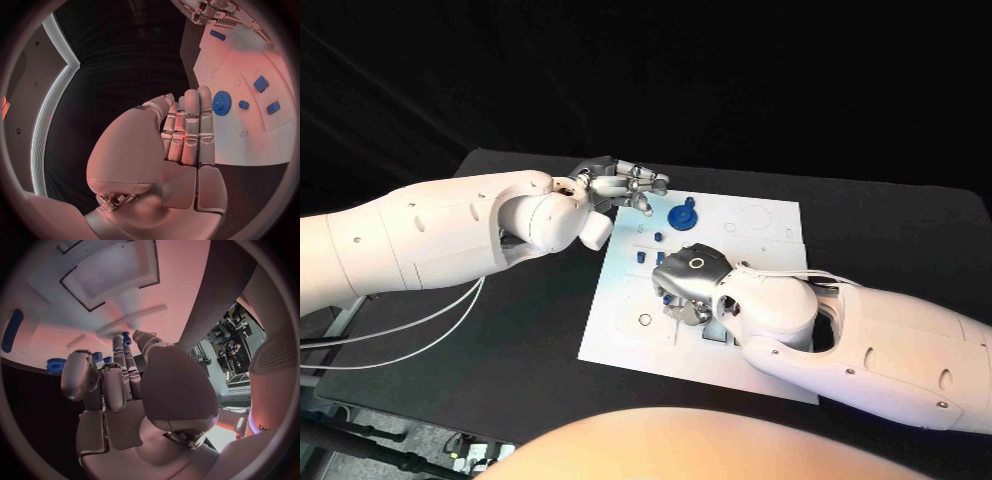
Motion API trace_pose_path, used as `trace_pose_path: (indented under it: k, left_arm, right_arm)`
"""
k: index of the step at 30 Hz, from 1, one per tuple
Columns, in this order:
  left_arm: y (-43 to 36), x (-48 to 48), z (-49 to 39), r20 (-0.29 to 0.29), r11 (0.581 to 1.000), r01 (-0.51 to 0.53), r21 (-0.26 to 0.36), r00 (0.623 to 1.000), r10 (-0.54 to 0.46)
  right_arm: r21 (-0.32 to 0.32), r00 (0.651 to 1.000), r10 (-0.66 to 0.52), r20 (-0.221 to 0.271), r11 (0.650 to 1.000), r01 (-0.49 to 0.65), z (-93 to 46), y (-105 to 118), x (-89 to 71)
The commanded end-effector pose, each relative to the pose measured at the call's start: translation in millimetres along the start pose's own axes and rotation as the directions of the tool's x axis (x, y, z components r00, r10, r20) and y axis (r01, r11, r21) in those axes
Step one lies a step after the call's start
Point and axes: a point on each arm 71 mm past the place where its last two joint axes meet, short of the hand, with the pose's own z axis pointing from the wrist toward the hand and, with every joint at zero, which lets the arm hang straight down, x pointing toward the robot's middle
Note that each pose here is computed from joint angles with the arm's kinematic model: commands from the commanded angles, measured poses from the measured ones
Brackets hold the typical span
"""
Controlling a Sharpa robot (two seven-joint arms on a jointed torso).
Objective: Assemble the parts on the task board
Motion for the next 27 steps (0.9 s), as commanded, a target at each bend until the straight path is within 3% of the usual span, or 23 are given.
trace_pose_path:
  k: [1, 7, 13, 19, 27]
  left_arm:
    - [-1.1, 2.2, 0.0, -0.019, 1.0, -0.004, 0.002, 1.0, 0.004]
    - [-0.9, 1.1, -0.3, -0.016, 1.0, -0.004, 0.001, 1.0, 0.004]
    - [-0.7, 0.3, -0.6, -0.015, 1.0, -0.004, -0.001, 1.0, 0.004]
    - [-0.5, -0.6, -0.7, -0.015, 1.0, -0.005, -0.002, 1.0, 0.004]
    - [-0.4, -2.0, -1.2, -0.015, 1.0, -0.005, 0.0, 1.0, 0.005]
  right_arm:
    - [-0.012, 1.0, 0.01, 0.022, 1.0, -0.01, -0.8, 1.0, -1.1]
    - [-0.011, 0.997, 0.018, 0.069, 1.0, -0.018, -3.6, 0.3, -3.5]
    - [0.002, 0.99, 0.029, 0.137, 1.0, -0.03, -15.6, -5.2, -6.9]
    - [0.029, 0.974, 0.102, 0.202, 0.993, -0.11, -40.9, -24.8, -17.7]
    - [0.128, 0.941, 0.295, 0.164, 0.94, -0.317, -86.9, -80.4, -32.3]
